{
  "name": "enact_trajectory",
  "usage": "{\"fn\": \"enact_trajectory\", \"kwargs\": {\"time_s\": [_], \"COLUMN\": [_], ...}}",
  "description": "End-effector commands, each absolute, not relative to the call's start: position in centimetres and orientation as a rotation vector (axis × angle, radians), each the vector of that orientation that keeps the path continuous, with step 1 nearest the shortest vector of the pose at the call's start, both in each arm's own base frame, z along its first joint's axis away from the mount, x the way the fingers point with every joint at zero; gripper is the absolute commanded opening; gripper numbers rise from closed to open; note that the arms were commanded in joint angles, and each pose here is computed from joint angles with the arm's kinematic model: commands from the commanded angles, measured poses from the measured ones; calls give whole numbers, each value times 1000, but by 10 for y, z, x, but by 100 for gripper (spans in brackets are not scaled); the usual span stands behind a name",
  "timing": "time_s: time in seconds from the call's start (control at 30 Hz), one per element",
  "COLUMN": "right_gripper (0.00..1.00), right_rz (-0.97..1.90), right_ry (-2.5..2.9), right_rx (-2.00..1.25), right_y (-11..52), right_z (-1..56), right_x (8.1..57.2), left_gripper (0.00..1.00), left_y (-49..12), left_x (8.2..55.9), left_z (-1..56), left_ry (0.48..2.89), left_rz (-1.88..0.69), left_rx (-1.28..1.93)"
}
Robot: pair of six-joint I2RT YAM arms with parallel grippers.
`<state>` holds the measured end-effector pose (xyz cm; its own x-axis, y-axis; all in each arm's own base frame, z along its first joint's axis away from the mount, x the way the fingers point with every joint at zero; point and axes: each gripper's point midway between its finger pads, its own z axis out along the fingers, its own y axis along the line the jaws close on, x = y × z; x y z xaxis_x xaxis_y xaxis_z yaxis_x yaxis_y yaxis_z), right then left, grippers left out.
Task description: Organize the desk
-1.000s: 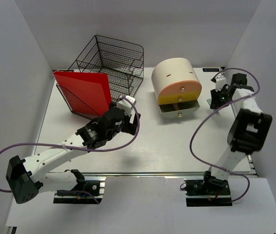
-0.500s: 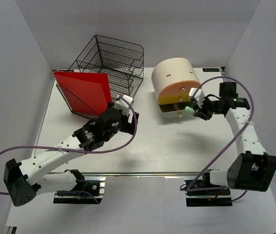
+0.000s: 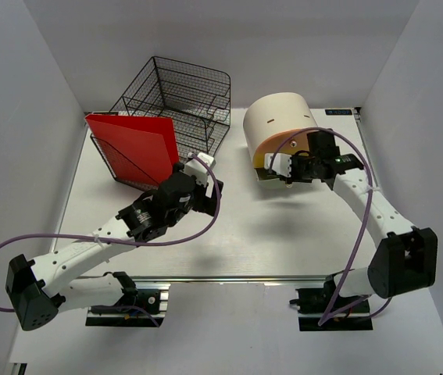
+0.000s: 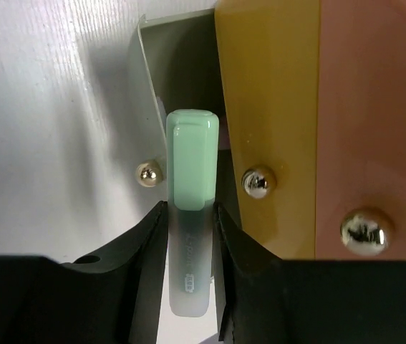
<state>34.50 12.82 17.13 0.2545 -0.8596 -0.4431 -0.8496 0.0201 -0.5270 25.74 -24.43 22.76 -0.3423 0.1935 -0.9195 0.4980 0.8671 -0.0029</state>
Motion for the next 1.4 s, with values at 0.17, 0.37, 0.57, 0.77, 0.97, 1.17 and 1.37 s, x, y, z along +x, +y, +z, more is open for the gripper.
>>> {"fn": "enact_trajectory", "kwargs": {"time_s": [0.17,0.37,0.57,0.77,0.97,1.17,1.37], "right_gripper": [0,5,23,55,44,0,0], "right_rz": [-197,-264,-271,-269,-218,108,308], "right_ry": [1458,1476,1488,1505,1481,1443,1579], "right_rx": [-1908,-1897,-1896,-1874,-1802,-1891,-2152], "right_y": [142,143,146,147,154,171,155], "right_z": [176,170,164,162,185,189,133], "right_x": [379,394,399,402,396,349,315], "left_gripper": [98,98,98,98,98,98,98], "left_y": [-242,-244,-243,-243,-243,-243,-242], "left_x": [257,256,256,256,256,256,256], "left_z": [233,232,233,233,234,235,237], "left_ry": [1901,1903,1900,1899,1897,1895,1887], "left_rz": [-350,-357,-360,-359,-359,-364,-367], "left_rx": [504,512,509,507,505,506,500]}}
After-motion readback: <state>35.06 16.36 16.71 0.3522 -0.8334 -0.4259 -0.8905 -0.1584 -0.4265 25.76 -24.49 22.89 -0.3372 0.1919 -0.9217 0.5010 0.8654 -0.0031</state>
